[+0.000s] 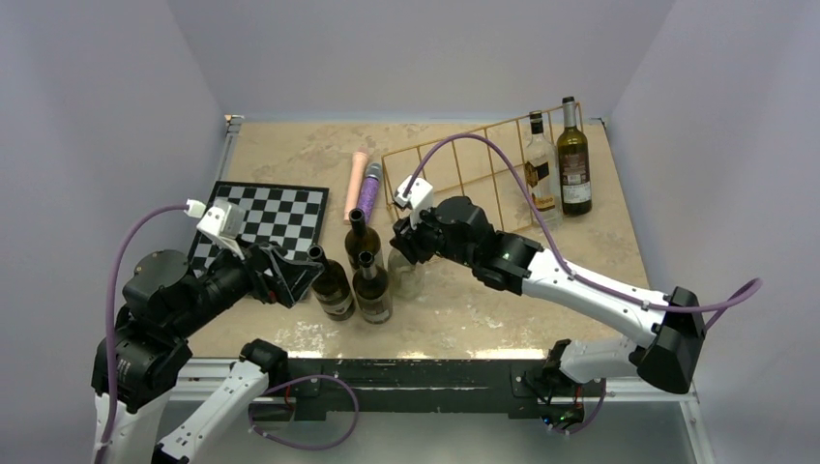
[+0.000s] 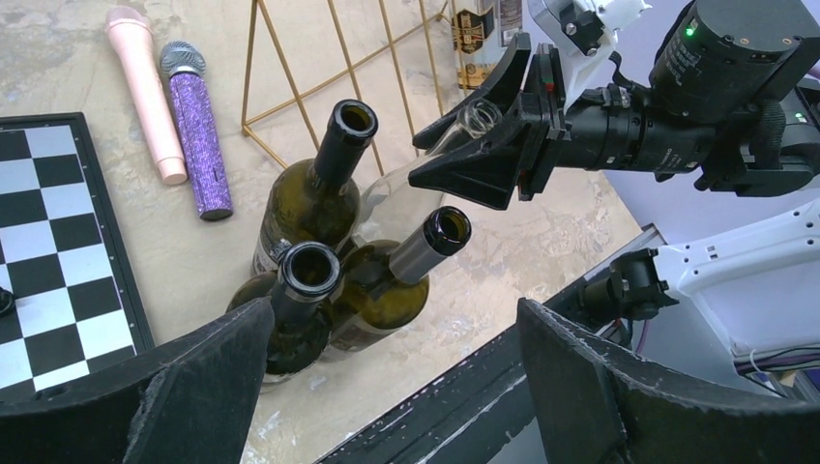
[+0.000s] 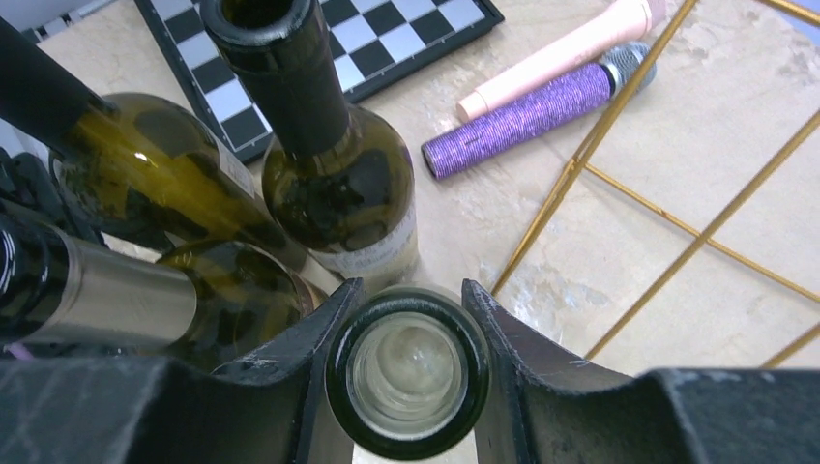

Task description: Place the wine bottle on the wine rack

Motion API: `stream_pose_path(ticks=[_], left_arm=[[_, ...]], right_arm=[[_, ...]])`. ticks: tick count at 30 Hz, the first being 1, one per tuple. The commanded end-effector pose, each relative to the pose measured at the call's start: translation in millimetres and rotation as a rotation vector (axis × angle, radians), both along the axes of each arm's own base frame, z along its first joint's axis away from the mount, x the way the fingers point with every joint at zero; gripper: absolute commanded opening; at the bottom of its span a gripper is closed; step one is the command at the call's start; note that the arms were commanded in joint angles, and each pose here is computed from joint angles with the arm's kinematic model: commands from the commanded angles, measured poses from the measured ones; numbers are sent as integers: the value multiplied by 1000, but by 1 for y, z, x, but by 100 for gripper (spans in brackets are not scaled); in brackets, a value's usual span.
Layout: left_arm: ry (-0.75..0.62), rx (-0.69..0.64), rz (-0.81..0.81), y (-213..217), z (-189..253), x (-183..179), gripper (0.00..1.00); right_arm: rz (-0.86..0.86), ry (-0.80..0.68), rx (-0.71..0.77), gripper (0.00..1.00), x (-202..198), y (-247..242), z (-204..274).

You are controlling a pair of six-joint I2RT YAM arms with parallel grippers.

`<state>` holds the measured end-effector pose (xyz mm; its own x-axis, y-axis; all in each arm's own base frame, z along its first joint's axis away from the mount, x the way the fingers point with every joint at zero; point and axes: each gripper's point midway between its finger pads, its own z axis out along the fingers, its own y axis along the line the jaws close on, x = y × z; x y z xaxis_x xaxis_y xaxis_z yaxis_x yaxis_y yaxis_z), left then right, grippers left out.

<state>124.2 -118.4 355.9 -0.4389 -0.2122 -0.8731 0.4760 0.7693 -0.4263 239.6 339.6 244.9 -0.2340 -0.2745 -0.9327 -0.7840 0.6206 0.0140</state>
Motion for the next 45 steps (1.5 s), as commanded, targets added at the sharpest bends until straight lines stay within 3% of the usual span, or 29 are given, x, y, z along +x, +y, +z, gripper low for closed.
stream_pose_path(ticks=[1,7,16,21,33,45], left_arm=[[-69,-70,-47,-5,35,-13,99],[-175,-110,-83,-6,73,-23,99],[-168,-138,-115,-11,73,-29,99],[-208,-166,-192,-17,88,-44,99],[-222,-180,-178,-18,99,-37,99],[-210,-180,-175,-16,96,-42,99]], right_arm=[[-70,-52,73,0,-1,-19,60],[-188,-48,70,0,-11,-67,112],[-448,-158,-36,0,0,-149,164],[-552,-168,-42,0,22,-181,169],[-769,-163,-34,0,85,-236,177],[-801,-187,-79,0,143,-249,156]])
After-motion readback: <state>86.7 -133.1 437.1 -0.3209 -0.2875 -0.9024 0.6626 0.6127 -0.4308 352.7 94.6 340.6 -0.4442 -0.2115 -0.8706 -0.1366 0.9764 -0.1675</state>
